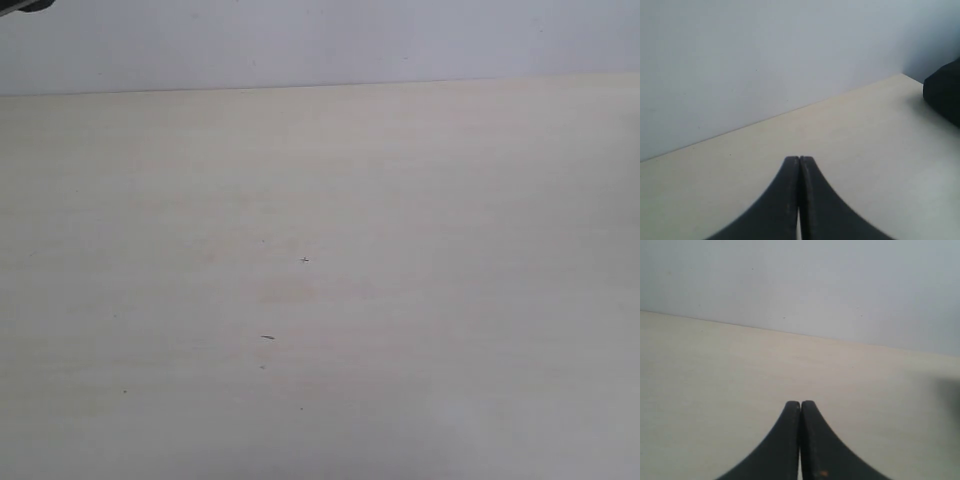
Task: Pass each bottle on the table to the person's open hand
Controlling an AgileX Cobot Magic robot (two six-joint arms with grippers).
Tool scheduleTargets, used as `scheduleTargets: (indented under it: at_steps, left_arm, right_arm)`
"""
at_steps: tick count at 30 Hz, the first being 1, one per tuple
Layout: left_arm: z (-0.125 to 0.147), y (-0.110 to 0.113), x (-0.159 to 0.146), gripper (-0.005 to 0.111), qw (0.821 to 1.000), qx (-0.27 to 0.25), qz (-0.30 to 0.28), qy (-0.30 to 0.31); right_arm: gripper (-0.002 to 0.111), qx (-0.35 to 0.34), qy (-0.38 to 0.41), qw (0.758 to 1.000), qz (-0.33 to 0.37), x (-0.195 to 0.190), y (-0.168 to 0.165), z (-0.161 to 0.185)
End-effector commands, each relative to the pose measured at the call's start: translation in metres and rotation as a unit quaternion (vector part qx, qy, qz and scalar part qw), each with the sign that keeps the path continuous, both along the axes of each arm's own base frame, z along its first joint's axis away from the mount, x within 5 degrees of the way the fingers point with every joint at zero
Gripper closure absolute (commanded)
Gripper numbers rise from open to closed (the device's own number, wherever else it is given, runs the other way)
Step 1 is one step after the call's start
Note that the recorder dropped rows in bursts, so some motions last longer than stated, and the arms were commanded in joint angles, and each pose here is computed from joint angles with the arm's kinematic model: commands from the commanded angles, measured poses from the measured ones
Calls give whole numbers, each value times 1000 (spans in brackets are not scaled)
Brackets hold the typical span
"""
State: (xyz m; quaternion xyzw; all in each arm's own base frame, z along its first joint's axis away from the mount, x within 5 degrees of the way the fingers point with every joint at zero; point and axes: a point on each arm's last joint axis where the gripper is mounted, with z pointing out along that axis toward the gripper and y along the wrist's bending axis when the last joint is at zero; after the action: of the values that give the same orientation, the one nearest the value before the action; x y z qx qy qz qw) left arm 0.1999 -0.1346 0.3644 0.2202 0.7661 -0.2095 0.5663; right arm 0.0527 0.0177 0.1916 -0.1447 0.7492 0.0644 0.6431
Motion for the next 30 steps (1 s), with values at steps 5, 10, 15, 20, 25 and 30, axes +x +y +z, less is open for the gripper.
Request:
scheduleTargets:
  at_steps: [5, 10, 15, 20, 25, 30]
  left_arm:
    - [1, 2, -1, 107, 1000, 3, 0, -5]
    - [2, 6, -1, 107, 1000, 2, 8, -7]
    - [23, 47, -18, 107, 998, -7, 65, -24]
    - [58, 97, -64, 107, 980, -39, 159, -114]
    - [79, 119, -121, 107, 951, -44, 218, -216]
    - [87, 126, -174, 107, 924, -35, 236, -299]
  right_arm:
    - [108, -1, -7, 1000, -3, 0, 0, 0]
    - [108, -1, -7, 1000, -3, 0, 0, 0]
    - [108, -1, -7, 1000, -3, 0, 0, 0]
    - [108, -1, -7, 1000, -3, 0, 0, 0]
    - [108, -1, -7, 1000, -3, 0, 0, 0]
    - [108, -1, -7, 1000, -3, 0, 0, 0]
